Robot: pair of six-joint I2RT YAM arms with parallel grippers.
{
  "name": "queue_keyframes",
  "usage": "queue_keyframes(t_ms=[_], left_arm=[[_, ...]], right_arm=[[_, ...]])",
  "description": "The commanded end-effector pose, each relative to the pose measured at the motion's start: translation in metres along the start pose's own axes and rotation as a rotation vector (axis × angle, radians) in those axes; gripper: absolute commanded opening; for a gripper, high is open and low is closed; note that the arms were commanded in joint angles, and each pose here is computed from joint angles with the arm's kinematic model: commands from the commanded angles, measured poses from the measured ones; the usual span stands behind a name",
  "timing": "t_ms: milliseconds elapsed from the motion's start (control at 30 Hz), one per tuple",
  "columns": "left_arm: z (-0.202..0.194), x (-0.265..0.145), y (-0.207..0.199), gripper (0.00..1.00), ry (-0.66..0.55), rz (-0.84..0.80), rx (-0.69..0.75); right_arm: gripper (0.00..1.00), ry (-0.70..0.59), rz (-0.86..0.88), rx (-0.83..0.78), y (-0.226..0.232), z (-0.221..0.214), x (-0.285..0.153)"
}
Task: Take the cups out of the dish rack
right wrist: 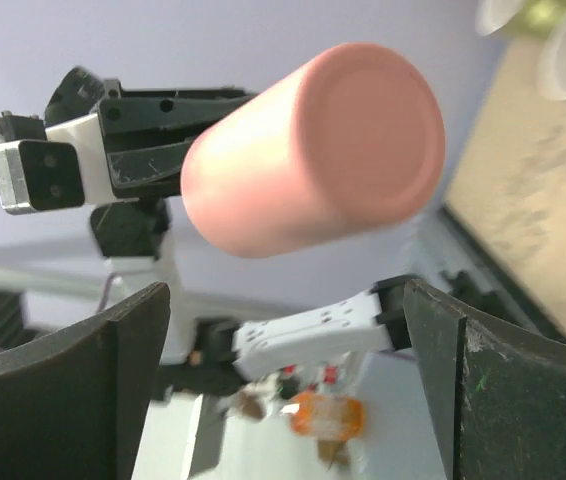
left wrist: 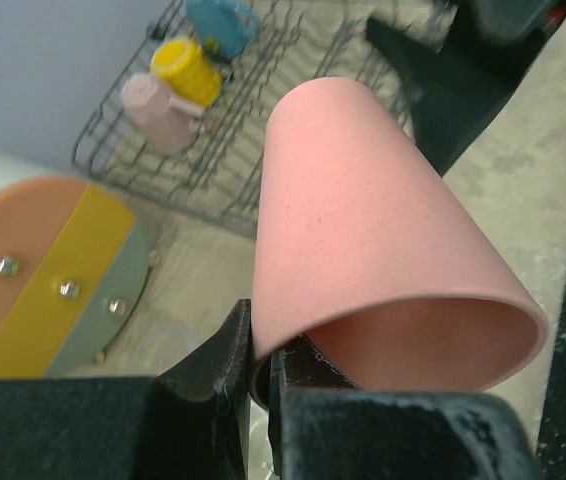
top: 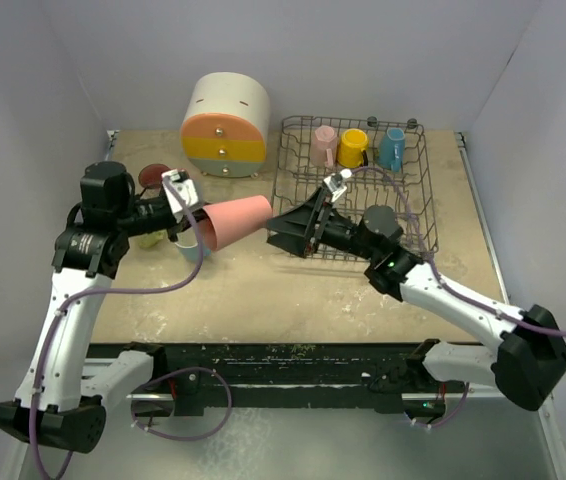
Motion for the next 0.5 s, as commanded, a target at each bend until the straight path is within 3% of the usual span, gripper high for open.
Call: queue_keyframes(t_ms=[0, 167, 467], left_arm=[[-0.042, 0.005, 0.019, 0.0, 0.287, 0.096, -0.031], [-0.072, 0.023, 0.034, 0.0, 0.461, 0.049, -0.118], [-0.103, 0.08, 0.072, 0.0, 0.716, 0.001, -0.122]], right_arm=[[1.0, -0.17, -0.2, -0.154, 0.018, 0.026, -0.03], [1.0, -0.35, -0.458, -0.307, 0.033, 0.057, -0.068], [1.0, -0.526, -0.734, -0.427, 0.055, 0.107, -0.109]])
Point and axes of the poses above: each gripper's point midway between its finger pads, its own x axis out along the fingers, its own y axis along the line the jaws close on, z = x × y, the point moved 10 cm from there along -x, back along the fingers, and after that the axes turned 8 degrees about x, right-handed, at the moved point
